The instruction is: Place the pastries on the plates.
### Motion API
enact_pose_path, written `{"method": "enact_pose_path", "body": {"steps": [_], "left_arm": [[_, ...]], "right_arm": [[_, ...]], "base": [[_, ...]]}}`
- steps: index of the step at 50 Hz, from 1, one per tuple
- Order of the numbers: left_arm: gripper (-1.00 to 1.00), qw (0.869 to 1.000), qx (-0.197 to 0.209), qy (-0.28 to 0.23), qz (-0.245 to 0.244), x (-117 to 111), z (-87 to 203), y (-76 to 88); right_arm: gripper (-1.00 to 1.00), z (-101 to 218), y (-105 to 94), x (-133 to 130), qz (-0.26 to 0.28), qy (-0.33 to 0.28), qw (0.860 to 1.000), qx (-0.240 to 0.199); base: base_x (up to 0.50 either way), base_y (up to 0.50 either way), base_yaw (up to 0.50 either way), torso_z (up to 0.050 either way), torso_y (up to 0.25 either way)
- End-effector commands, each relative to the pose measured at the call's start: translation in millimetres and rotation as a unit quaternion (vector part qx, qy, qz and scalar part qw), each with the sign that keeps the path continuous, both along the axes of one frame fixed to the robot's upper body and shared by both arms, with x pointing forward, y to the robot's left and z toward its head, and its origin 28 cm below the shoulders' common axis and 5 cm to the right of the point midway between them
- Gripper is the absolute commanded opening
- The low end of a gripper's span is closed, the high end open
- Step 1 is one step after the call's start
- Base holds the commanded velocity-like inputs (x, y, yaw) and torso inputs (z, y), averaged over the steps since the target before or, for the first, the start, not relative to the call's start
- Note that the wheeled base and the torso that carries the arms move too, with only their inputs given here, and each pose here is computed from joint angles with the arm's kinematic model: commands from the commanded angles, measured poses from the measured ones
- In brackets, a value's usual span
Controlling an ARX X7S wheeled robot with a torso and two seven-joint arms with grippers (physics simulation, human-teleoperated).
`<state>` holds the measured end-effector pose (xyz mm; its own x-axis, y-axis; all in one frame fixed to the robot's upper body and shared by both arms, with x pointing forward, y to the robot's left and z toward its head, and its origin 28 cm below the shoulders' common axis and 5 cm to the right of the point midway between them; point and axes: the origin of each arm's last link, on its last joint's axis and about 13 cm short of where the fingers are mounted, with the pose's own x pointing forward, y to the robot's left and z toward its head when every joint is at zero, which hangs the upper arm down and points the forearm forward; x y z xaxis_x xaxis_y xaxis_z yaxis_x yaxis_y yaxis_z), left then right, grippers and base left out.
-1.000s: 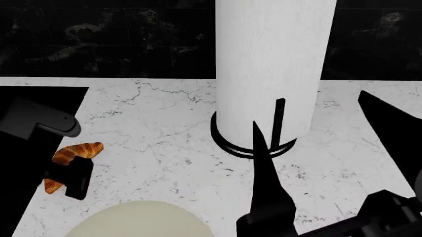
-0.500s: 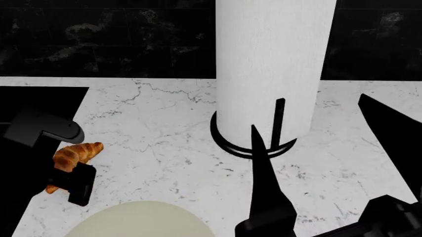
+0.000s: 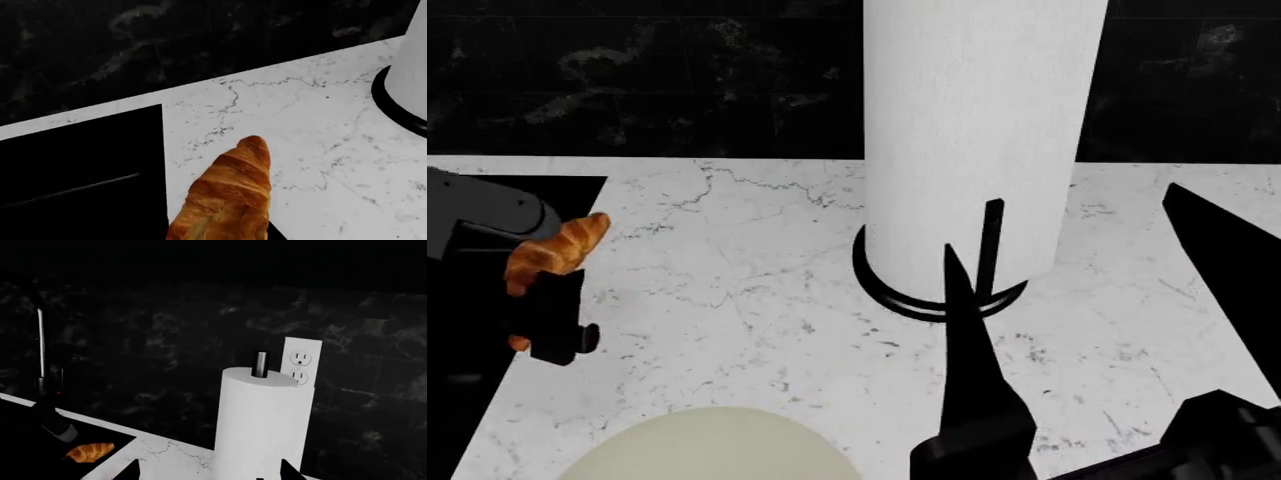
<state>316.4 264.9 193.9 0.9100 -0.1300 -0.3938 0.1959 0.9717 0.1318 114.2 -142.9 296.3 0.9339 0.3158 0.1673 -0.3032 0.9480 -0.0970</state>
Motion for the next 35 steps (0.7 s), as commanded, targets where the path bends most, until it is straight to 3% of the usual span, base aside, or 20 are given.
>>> {"method": "enact_pose_path", "body": {"steps": [1,5,8,17,31,35], "left_arm": [[-1.00,0.989,-0.041,-0.145,0.006,-80,65,-5.7],[-1.00,0.985,-0.057,-0.161,0.013,-104,61,-9.5],[-1.00,0.980,-0.092,-0.175,0.027,-118,62,-8.2],[-1.00,0.976,-0.126,-0.173,0.048,-117,46,-9.6],[-1.00,0.976,-0.139,-0.164,0.045,-127,43,-10.4],[-1.00,0.975,-0.140,-0.163,0.045,-130,44,-9.6]], "right_arm": [[1.00,-3,3.2,13,-0.017,-0.020,1.000,-0.013],[1.00,-6,1.2,24,-0.011,-0.026,1.000,-0.001],[1.00,-11,-0.4,32,-0.012,-0.019,1.000,0.004],[1.00,-18,1.5,49,-0.011,0.003,1.000,0.008],[1.00,-19,0.8,39,-0.017,0.002,1.000,0.011],[1.00,-17,1.4,36,-0.014,-0.001,1.000,0.018]], "base": [[0.00,0.00,0.00,0.000,0.000],[0.00,0.00,0.00,0.000,0.000],[0.00,0.00,0.00,0.000,0.000],[-0.31,0.05,0.00,0.000,0.000],[-0.50,0.12,0.00,0.000,0.000],[0.00,0.00,0.00,0.000,0.000]]}}
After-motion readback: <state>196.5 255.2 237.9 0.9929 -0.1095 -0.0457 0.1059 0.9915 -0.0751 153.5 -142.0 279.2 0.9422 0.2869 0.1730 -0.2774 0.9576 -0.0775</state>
